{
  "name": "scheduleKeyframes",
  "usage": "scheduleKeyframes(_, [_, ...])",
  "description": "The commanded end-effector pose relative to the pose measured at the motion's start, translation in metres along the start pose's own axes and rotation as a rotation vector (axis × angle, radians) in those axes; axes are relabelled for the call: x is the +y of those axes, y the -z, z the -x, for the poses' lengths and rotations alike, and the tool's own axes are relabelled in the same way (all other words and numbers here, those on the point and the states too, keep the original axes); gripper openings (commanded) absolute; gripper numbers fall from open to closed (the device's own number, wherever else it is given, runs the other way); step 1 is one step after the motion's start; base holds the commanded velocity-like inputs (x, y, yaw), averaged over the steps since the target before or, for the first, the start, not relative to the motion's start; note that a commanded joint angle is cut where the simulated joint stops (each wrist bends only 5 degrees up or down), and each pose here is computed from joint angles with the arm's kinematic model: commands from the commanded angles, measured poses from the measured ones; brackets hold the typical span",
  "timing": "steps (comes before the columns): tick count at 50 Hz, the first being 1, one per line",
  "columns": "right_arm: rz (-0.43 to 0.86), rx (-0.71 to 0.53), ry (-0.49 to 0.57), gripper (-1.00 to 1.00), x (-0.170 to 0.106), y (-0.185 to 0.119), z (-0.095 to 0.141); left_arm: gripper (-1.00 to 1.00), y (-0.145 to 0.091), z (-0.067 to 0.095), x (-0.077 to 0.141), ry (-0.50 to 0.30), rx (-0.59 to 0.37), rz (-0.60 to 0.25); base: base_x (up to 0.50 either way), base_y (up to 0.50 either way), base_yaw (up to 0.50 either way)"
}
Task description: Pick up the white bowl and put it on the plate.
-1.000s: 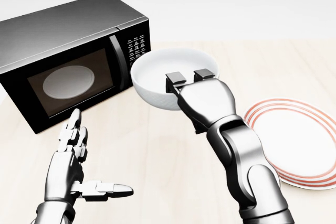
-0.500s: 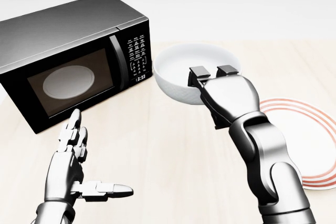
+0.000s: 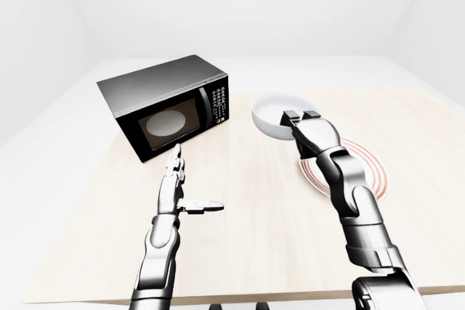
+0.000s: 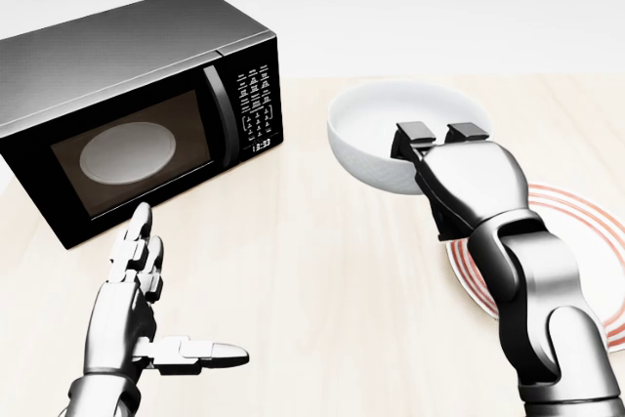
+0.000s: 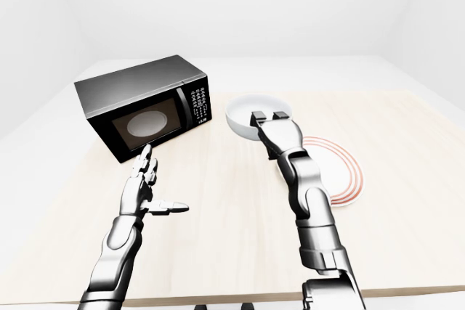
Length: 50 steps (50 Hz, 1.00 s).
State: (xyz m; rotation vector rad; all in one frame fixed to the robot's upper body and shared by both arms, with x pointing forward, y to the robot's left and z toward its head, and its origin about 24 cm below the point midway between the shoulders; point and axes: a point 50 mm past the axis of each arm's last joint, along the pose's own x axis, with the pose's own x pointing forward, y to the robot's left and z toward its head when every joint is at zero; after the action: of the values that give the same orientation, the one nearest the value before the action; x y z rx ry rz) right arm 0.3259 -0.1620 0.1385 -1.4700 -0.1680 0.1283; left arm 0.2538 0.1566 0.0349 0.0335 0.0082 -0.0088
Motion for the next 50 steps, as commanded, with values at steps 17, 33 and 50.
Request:
scheduleKeyframes(17, [-0.029, 0.086, 0.040, -1.00, -0.009, 0.036, 0.016, 1.00, 0.000, 0.000, 0.000, -0.004, 0.000, -0.001, 0.00, 0.00, 0.00])
scheduleKeyframes(33, [-0.032, 0.134, 0.042, -1.00, -0.006, 0.054, 0.023, 1.00, 0.001, 0.000, 0.000, -0.003, 0.000, -0.003, 0.00, 0.00, 0.00])
scheduleKeyframes(50, [-0.035, 0.171, 0.036, -1.00, -0.002, 0.066, 0.028, 1.00, 0.000, 0.000, 0.000, -0.002, -0.001, -0.004, 0.00, 0.00, 0.00])
